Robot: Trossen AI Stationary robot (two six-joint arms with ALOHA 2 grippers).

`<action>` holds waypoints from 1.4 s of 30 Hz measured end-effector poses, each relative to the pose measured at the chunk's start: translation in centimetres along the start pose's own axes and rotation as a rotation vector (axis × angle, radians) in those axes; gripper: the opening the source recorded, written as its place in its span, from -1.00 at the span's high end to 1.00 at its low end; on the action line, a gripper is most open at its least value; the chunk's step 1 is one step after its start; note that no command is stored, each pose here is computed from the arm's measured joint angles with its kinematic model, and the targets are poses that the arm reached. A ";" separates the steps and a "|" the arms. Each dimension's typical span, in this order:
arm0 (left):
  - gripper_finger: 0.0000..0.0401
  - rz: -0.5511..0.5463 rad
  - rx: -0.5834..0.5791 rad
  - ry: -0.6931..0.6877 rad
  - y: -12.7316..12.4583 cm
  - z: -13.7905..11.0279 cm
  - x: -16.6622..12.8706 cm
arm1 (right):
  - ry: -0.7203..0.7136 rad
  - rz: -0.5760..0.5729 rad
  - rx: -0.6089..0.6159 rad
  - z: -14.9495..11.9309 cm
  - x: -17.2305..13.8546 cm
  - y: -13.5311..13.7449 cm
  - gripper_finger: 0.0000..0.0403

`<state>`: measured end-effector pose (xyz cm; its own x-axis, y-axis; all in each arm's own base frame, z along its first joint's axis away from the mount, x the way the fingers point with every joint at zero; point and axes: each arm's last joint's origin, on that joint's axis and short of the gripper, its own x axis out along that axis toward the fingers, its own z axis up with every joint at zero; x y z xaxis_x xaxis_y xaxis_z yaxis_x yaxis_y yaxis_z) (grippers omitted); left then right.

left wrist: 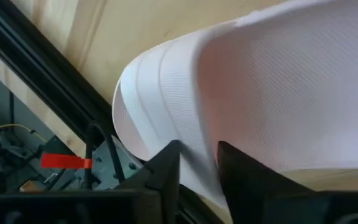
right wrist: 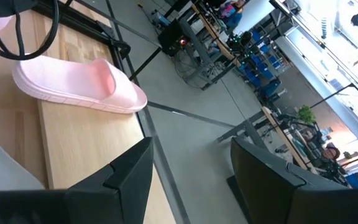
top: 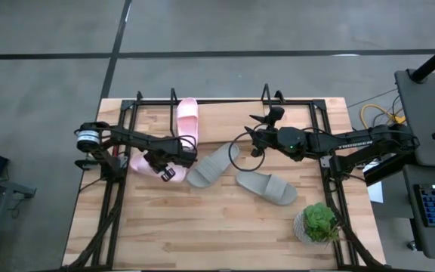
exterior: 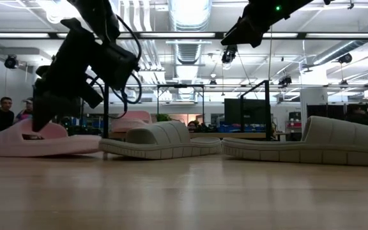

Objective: Pick and place slides into the shelf
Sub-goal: Put the pink slides on the shelf

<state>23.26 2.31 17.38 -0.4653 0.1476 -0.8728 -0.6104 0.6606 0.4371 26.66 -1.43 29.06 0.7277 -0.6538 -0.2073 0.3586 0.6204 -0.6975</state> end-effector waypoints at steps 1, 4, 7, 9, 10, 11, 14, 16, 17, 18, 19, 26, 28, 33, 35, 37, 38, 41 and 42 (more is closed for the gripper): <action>0.65 0.003 0.001 0.001 0.0 0.0 0.1 | 0.000 0.001 -0.001 0.0 0.0 0.0 -0.02; 0.81 0.009 0.055 0.003 0.0 -0.2 0.2 | 0.002 0.002 -0.003 -0.1 0.0 0.1 -0.02; 0.96 0.029 0.173 0.000 -0.2 -0.6 0.3 | 0.004 0.003 -0.005 -0.1 0.0 0.1 -0.02; 0.97 0.032 0.233 -0.004 -0.4 -0.8 0.2 | 0.005 0.004 -0.006 -0.1 0.0 0.1 -0.02; 0.97 0.034 0.262 -0.003 -0.4 -0.8 0.1 | 0.005 0.004 -0.006 -0.2 0.0 0.1 -0.02; 0.98 0.039 0.286 0.000 -0.5 -0.9 0.0 | 0.006 0.004 -0.007 -0.2 0.0 0.1 -0.02; 0.99 0.067 0.358 0.023 -0.3 -1.4 -0.6 | 0.006 0.005 -0.008 -0.2 0.0 0.2 -0.02; 0.99 0.080 0.388 0.034 -0.1 -1.8 -1.2 | 0.006 0.005 -0.008 -0.2 0.0 0.2 -0.02; 0.99 0.084 0.393 0.037 0.1 -2.0 -1.5 | 0.006 0.005 -0.008 -0.2 0.0 0.2 -0.02; 0.99 0.084 0.396 0.035 0.3 -2.2 -1.8 | 0.006 0.005 -0.008 -0.2 0.0 0.2 -0.02; 0.99 0.083 0.399 0.034 0.4 -2.3 -2.1 | 0.006 0.005 -0.008 -0.2 0.0 0.2 -0.02; 1.00 0.017 0.453 -0.093 1.2 -3.6 -4.9 | 0.006 0.004 -0.011 -0.2 0.0 0.2 -0.02; 1.00 0.002 0.455 -0.144 1.5 -4.0 -5.8 | 0.006 0.004 -0.014 -0.2 0.0 0.2 -0.02; 1.00 -0.034 0.463 -0.274 2.3 -5.3 -7.9 | 0.007 0.002 -0.015 -0.2 0.0 0.2 -0.02; 1.00 -0.055 0.470 -0.314 2.5 -5.8 -8.5 | 0.007 0.002 -0.015 -0.2 0.0 0.2 -0.02; 1.00 -0.065 0.477 -0.361 2.8 -6.4 -9.0 | 0.008 0.001 -0.017 -0.2 0.0 0.2 -0.02; 1.00 -0.075 0.479 -0.380 2.8 -6.6 -9.2 | 0.008 0.002 -0.018 -0.2 0.0 0.2 -0.02; 1.00 -0.119 0.486 -0.444 2.6 -7.1 -9.7 | 0.007 0.001 -0.027 -0.2 0.0 0.1 -0.02; 1.00 -0.129 0.491 -0.464 2.5 -7.3 -9.9 | 0.007 0.001 -0.029 -0.2 0.0 0.1 -0.02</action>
<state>21.67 -2.83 28.65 -0.0191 0.2725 -0.9620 -0.2304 0.9351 0.2694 26.60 -1.43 28.82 0.7240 -0.6563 -0.2123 0.3408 0.6079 -0.7171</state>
